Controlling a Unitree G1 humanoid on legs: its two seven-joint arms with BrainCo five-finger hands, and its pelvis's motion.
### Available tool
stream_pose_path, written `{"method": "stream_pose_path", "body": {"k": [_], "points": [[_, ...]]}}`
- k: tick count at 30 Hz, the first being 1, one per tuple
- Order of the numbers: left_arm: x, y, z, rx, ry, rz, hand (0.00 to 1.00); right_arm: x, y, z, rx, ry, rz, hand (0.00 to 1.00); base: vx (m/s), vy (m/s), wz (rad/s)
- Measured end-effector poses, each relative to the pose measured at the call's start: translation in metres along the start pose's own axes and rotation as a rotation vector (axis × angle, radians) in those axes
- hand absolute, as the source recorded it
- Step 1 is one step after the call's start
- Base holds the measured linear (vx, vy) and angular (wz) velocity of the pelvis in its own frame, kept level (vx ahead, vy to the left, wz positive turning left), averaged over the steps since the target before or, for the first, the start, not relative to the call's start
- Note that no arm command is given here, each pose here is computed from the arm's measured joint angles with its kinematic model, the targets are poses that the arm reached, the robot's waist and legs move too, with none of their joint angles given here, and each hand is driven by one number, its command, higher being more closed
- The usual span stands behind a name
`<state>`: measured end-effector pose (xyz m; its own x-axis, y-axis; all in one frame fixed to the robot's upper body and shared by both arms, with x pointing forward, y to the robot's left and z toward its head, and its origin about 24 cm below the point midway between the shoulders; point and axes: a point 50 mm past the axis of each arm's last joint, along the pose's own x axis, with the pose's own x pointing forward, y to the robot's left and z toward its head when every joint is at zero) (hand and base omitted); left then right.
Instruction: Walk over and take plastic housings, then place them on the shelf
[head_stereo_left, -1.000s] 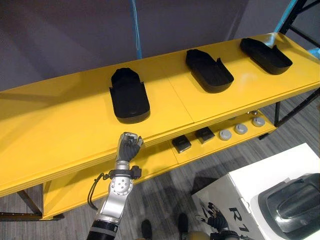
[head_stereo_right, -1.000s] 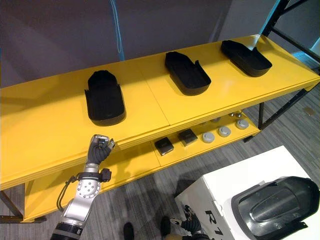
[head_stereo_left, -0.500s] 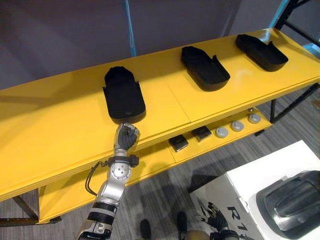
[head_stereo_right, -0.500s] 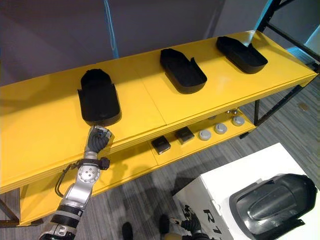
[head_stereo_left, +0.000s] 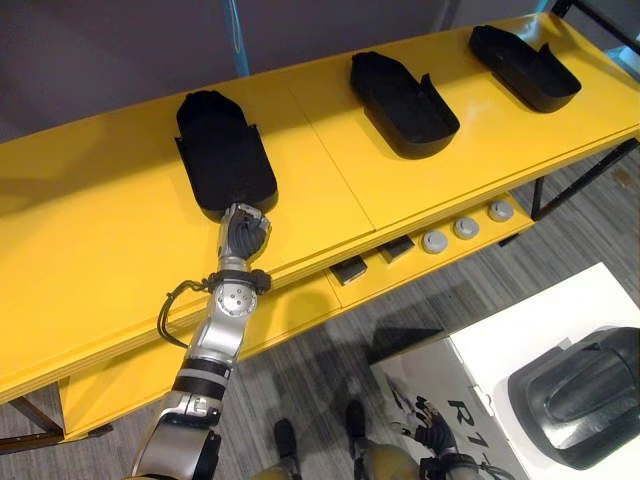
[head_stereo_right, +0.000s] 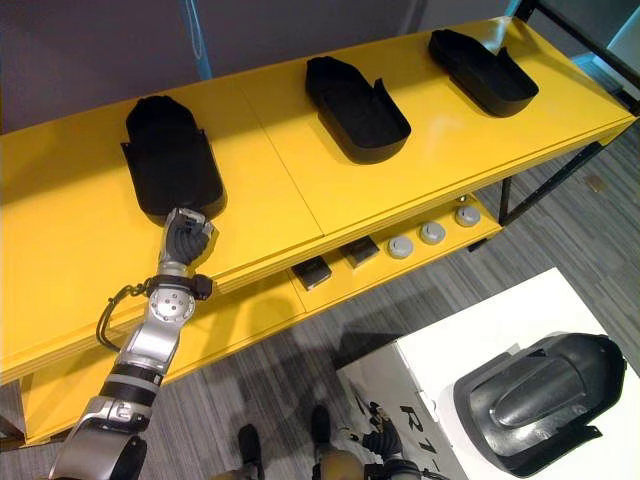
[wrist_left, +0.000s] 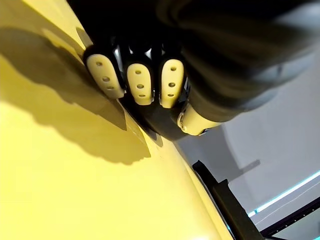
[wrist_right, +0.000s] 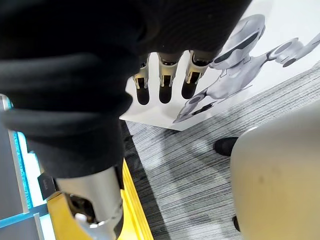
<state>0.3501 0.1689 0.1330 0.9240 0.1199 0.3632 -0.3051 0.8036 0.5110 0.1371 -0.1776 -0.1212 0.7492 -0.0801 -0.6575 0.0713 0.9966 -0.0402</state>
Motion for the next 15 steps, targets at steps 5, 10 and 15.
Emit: {"method": "stream_pose_path", "body": {"k": [5, 10, 15], "points": [[0.014, 0.002, 0.012, 0.001, -0.017, 0.011, 1.0, -0.001, -0.001, 0.005, -0.002, -0.023, -0.001, 0.0, -0.03, 0.019, -0.06], [0.019, 0.002, 0.02, -0.018, -0.038, 0.014, 1.0, -0.001, -0.002, 0.006, -0.002, -0.032, -0.002, 0.0, -0.03, 0.02, -0.01], [0.02, -0.001, 0.026, -0.044, -0.051, 0.015, 1.0, -0.001, -0.002, 0.007, -0.002, -0.035, -0.004, 0.0, -0.01, 0.01, 0.0]]}}
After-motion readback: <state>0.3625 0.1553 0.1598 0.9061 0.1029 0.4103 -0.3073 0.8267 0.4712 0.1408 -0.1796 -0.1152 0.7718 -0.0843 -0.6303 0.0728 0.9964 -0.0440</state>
